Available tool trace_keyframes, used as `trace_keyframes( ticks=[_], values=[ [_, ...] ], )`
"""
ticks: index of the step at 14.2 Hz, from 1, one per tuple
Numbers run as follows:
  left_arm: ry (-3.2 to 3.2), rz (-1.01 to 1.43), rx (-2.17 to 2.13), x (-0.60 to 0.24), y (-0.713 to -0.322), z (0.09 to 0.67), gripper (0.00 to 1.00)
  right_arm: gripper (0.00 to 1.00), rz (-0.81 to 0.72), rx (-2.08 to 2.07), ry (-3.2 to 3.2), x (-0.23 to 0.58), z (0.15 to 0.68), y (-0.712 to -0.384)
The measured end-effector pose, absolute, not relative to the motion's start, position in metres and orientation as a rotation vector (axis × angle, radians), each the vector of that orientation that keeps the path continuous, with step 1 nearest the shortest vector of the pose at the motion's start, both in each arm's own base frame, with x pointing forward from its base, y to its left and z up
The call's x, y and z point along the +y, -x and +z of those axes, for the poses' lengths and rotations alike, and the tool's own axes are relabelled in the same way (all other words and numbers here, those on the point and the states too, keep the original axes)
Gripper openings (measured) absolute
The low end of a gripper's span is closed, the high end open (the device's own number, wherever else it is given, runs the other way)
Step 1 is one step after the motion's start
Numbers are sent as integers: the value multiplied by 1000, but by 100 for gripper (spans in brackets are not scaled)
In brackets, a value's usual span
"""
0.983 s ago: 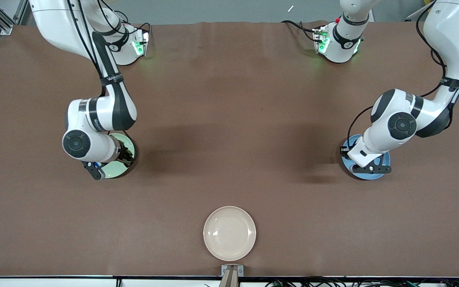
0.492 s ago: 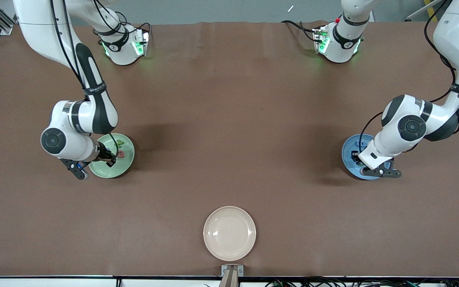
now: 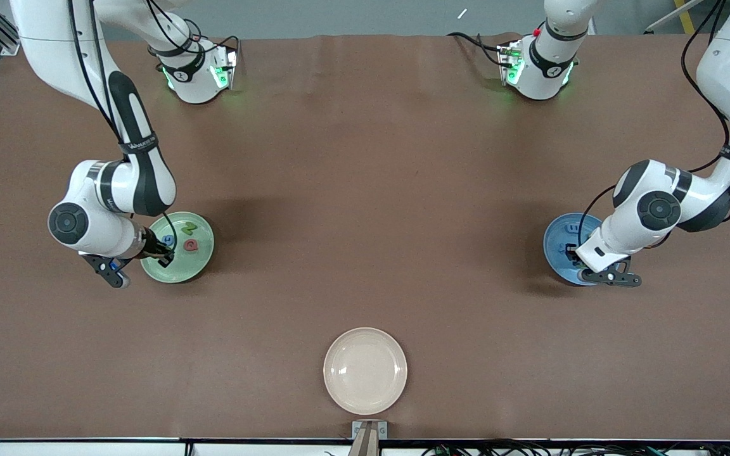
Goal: Sort upper and lower case letters into plates
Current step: 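Place q in blue plate with the left gripper while the right gripper places B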
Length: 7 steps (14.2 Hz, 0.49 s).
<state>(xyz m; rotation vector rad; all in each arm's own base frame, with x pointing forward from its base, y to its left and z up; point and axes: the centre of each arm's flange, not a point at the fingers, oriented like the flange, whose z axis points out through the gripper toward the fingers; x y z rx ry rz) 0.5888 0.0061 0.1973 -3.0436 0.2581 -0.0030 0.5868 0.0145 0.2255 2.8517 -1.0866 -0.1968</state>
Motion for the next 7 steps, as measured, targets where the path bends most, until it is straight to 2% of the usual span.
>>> trace_keyframes(
  ticks=[7],
  values=[
    [3032,15,316,20,-588,192,28,26,-142,-1090,-2840,8,199,-585]
  ],
)
